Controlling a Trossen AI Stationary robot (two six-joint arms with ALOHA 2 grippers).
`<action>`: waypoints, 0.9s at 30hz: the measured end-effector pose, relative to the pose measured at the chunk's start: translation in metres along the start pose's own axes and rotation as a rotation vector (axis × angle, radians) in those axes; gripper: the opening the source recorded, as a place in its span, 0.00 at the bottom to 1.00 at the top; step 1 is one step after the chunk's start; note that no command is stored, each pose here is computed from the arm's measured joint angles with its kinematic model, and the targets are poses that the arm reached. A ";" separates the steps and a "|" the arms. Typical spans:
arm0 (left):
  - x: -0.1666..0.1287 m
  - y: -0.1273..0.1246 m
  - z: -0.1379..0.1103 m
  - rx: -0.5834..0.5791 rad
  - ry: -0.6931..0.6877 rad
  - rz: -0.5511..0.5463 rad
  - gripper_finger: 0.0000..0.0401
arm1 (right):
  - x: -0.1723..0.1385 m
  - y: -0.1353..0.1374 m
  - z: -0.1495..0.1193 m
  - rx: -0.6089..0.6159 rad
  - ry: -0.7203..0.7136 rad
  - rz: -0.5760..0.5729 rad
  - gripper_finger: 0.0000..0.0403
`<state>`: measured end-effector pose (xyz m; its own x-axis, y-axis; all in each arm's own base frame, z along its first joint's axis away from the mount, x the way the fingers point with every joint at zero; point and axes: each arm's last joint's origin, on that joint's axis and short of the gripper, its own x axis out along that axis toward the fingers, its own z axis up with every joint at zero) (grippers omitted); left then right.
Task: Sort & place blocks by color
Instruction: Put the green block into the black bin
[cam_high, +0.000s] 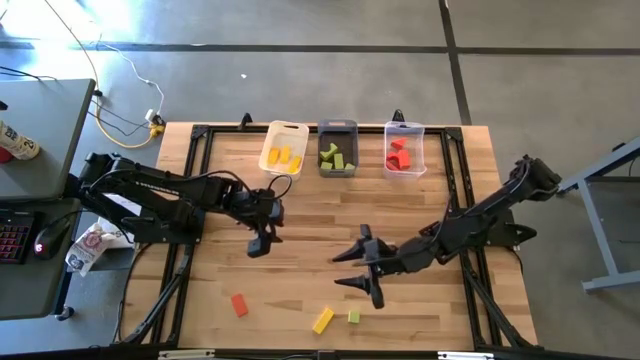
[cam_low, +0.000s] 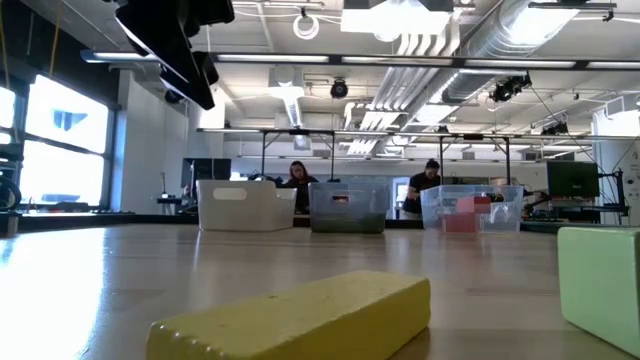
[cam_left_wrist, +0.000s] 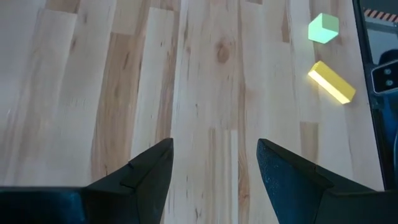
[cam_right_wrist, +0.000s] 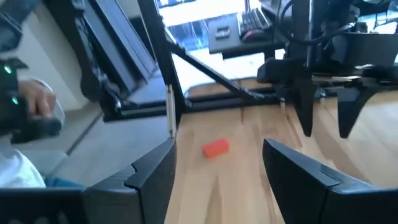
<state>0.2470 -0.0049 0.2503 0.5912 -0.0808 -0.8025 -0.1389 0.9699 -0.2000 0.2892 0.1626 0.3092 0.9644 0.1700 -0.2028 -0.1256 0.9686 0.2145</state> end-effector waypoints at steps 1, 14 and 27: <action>0.000 0.000 0.000 -0.007 -0.002 0.004 0.54 | 0.000 0.000 0.002 -0.005 0.020 -0.009 0.56; 0.000 0.001 0.001 -0.056 -0.016 0.049 0.54 | 0.005 0.011 -0.012 -0.030 0.115 -0.007 0.56; 0.000 0.003 0.001 -0.209 -0.043 0.108 0.54 | 0.019 0.043 -0.066 -0.062 0.308 0.063 0.56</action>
<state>0.2473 -0.0017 0.2505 0.5964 0.0348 -0.8020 -0.3618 0.9035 -0.2298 0.2864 0.2191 0.2511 0.8394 0.2673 -0.4732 -0.2056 0.9621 0.1789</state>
